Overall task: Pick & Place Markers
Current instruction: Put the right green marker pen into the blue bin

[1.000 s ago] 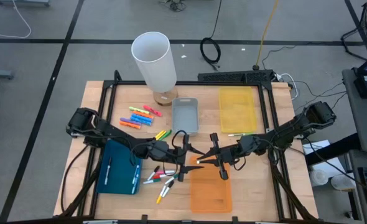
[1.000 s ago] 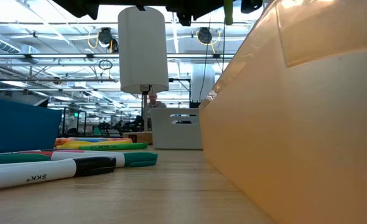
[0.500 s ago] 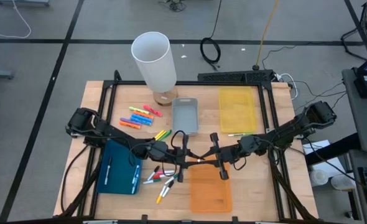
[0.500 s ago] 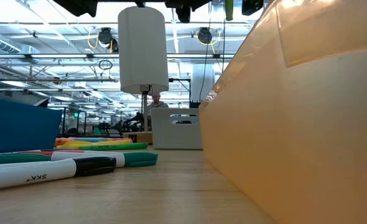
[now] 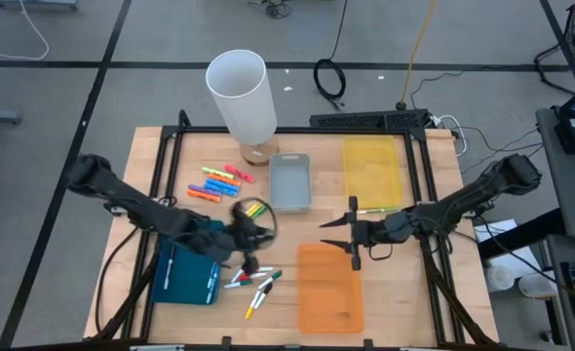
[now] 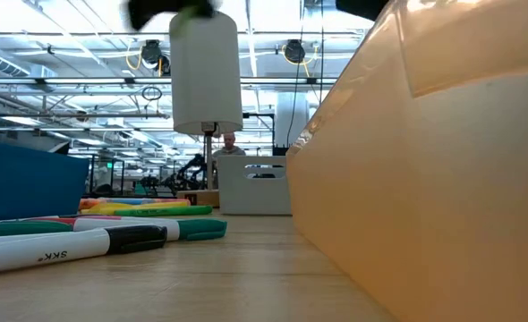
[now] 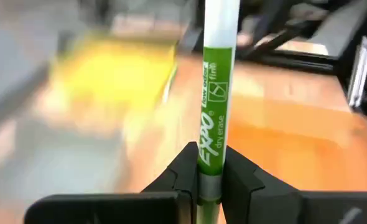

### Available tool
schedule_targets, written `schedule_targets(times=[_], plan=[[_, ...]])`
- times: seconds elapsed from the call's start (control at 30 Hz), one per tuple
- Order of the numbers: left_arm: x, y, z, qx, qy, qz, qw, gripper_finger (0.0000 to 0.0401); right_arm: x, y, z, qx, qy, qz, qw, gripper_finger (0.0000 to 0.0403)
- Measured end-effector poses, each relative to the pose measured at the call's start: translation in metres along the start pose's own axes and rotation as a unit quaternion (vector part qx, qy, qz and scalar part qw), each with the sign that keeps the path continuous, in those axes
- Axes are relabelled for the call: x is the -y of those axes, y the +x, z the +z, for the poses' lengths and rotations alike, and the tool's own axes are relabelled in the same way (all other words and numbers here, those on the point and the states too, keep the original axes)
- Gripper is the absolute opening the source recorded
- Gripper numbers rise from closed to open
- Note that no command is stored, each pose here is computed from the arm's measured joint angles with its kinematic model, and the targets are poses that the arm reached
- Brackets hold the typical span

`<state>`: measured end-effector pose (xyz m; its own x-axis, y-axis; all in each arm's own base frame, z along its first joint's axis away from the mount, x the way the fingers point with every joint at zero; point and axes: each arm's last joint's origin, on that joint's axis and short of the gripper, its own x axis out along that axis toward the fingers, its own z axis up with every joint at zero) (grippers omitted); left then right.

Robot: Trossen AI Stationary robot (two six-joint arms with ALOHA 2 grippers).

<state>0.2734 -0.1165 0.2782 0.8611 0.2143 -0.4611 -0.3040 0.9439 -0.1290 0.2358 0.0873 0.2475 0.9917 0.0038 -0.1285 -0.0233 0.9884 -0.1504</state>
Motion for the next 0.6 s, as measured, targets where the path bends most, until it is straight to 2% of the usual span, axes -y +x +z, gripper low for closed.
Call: schedule_targets(times=[0.07,0.17,0.23,0.37,0.47,0.5,0.6], plan=[[-0.011,-0.020,-0.014,-0.069,-0.083,0.041,0.993,0.0041,0.002,-0.004,0.002,-0.003,0.004,-0.002,1.000,0.0155],[-0.020,-0.041,-0.045,-0.151,-0.182,0.137,0.962,0.0039,0.006,-0.010,0.008,0.009,0.006,-0.005,1.000,0.0152],[-0.025,-0.053,-0.070,-0.190,-0.255,0.204,0.926,0.0039,0.007,-0.011,0.009,0.012,0.007,-0.005,1.000,0.0148],[-0.028,-0.064,-0.108,-0.267,-0.372,0.299,0.837,0.0042,0.008,-0.013,0.012,0.020,-0.010,-0.008,1.000,0.0144],[-0.029,-0.070,-0.121,-0.286,-0.426,0.332,0.792,0.0041,0.009,-0.012,0.012,0.020,-0.024,-0.009,0.999,0.0144],[-0.030,-0.071,-0.123,-0.289,-0.431,0.343,0.783,0.0041,0.010,-0.012,0.012,0.020,-0.024,-0.011,0.999,0.0144],[-0.030,-0.073,-0.124,-0.288,-0.444,0.348,0.774,0.0046,0.013,-0.011,0.012,0.022,-0.023,-0.018,0.999,0.0144]])
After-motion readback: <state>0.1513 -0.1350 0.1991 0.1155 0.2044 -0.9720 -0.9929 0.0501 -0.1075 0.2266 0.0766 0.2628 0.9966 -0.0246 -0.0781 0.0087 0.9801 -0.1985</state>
